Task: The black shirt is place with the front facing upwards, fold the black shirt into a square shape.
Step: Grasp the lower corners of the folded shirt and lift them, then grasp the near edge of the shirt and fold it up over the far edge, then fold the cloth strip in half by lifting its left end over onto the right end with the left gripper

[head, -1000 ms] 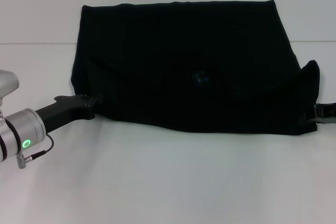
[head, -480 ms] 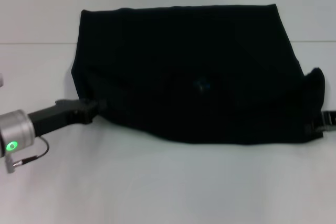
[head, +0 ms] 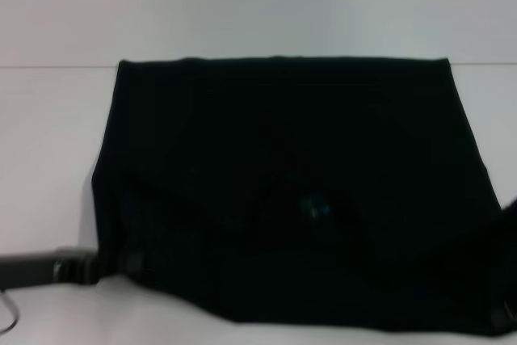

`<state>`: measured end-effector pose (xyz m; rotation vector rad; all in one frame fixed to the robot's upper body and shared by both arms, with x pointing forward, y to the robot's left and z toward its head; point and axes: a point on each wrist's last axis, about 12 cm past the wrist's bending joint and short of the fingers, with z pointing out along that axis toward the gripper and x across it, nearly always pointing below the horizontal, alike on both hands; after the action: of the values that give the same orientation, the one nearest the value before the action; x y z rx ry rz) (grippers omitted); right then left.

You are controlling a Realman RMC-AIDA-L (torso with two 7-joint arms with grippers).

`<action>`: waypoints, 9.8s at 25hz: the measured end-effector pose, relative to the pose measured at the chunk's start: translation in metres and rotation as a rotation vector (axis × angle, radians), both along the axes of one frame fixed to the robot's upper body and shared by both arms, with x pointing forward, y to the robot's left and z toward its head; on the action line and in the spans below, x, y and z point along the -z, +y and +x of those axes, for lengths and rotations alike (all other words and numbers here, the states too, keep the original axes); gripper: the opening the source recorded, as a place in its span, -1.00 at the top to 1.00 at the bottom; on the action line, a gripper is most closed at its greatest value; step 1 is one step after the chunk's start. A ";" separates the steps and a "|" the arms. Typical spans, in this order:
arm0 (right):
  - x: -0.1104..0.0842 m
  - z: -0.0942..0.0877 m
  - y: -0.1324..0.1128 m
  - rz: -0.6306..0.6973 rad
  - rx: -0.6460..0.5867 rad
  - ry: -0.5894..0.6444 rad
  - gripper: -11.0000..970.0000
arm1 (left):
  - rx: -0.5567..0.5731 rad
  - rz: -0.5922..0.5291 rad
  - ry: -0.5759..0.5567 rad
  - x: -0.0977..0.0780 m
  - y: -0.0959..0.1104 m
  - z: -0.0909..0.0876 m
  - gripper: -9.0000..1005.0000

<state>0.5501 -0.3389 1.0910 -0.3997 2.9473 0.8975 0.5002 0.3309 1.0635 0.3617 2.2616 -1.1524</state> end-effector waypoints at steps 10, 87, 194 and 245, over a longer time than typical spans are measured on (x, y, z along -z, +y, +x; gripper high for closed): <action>0.006 -0.027 0.003 0.018 -0.129 0.134 0.86 | 0.237 0.012 0.310 -0.024 0.012 -0.027 0.74; 0.030 0.091 0.097 0.266 0.770 -0.909 0.76 | -0.905 -0.067 -0.353 0.008 -0.055 0.121 0.62; -0.003 0.048 0.007 0.098 0.354 -0.298 -0.75 | -0.508 0.156 0.012 0.006 0.049 0.029 0.97; 0.014 0.015 0.014 0.145 0.259 -0.175 0.95 | -0.408 0.034 0.037 -0.008 0.056 0.005 0.89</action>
<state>0.5655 -0.3249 1.0767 -0.0819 2.6741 0.9771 0.5048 0.3869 1.0712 -0.1086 2.2493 -0.9134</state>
